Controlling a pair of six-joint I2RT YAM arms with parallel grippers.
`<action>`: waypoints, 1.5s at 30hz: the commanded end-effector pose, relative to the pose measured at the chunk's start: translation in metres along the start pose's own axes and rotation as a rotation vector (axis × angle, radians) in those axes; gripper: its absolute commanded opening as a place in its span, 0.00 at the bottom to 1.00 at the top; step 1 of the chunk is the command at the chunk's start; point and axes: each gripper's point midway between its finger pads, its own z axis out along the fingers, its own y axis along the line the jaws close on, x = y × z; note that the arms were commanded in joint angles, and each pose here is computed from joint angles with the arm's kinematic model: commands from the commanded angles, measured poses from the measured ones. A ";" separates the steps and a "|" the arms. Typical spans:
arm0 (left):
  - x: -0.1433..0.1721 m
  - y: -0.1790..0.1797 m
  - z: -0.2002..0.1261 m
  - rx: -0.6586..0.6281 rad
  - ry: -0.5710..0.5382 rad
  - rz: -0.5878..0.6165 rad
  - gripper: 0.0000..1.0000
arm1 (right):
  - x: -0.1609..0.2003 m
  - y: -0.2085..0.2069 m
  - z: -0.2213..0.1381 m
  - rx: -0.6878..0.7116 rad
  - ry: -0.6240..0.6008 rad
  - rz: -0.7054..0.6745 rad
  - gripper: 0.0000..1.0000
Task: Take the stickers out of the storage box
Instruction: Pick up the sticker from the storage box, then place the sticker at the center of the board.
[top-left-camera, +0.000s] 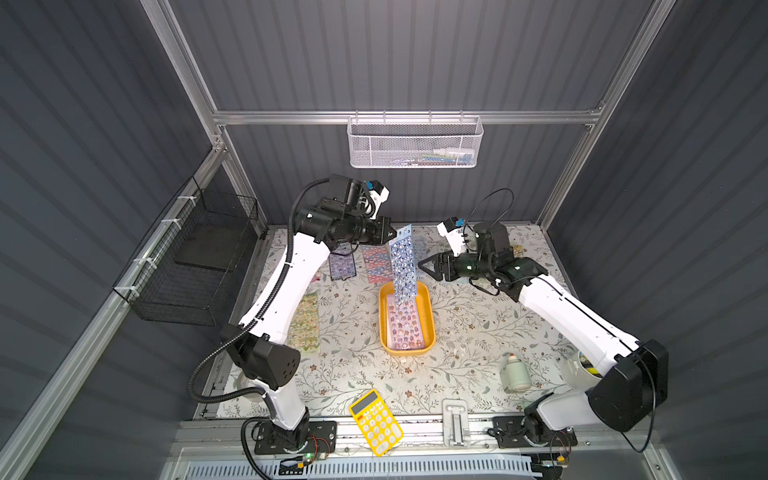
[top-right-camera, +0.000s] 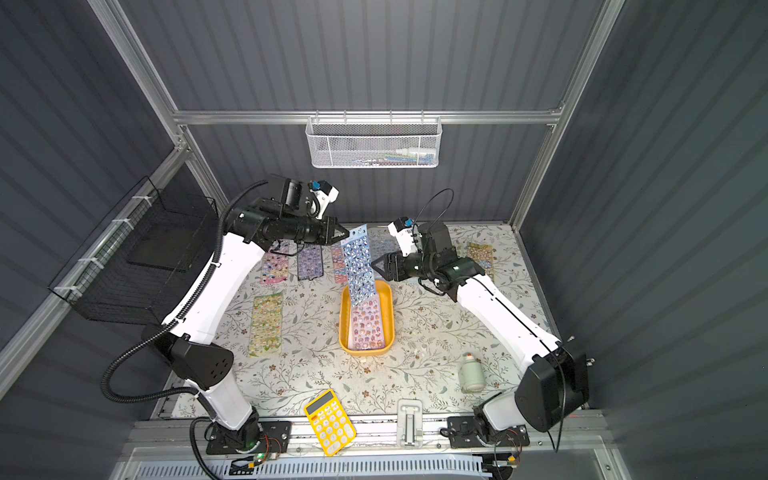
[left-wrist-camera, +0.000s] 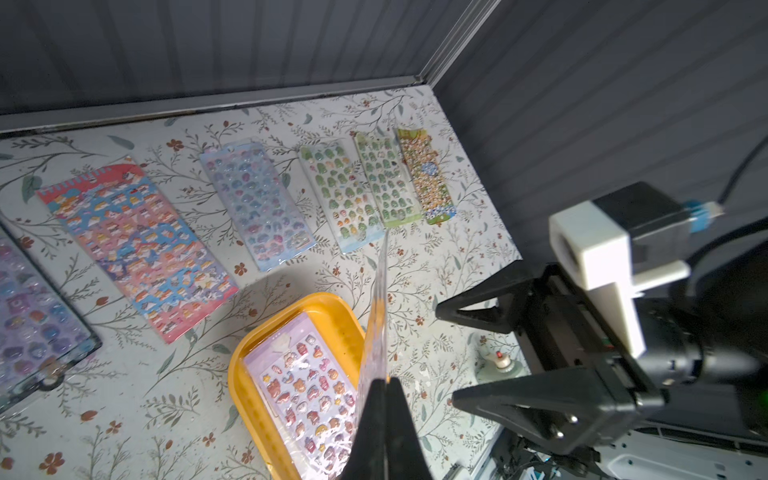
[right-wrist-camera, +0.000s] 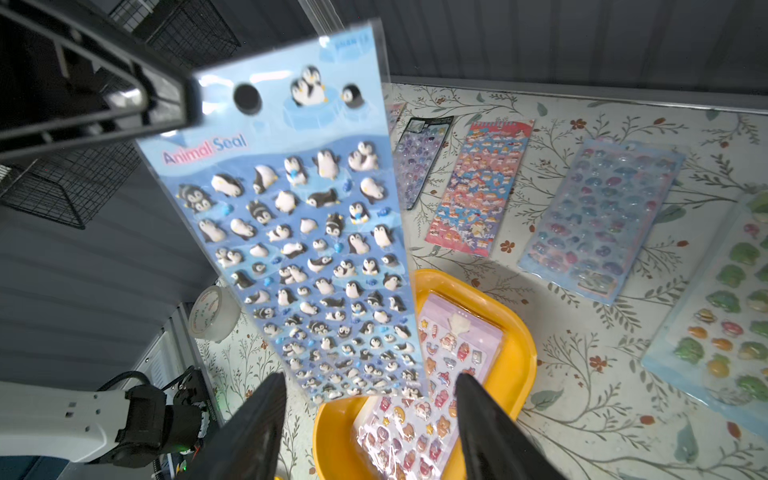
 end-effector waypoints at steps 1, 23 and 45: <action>-0.018 -0.031 -0.035 0.150 -0.081 0.048 0.00 | -0.012 0.017 -0.012 -0.061 -0.025 -0.031 0.67; -0.027 -0.081 -0.082 0.341 -0.156 0.133 0.00 | -0.052 0.070 -0.023 -0.420 -0.112 -0.027 0.65; -0.026 -0.052 -0.073 0.237 -0.179 0.076 0.94 | -0.053 0.074 -0.022 -0.542 -0.103 0.055 0.00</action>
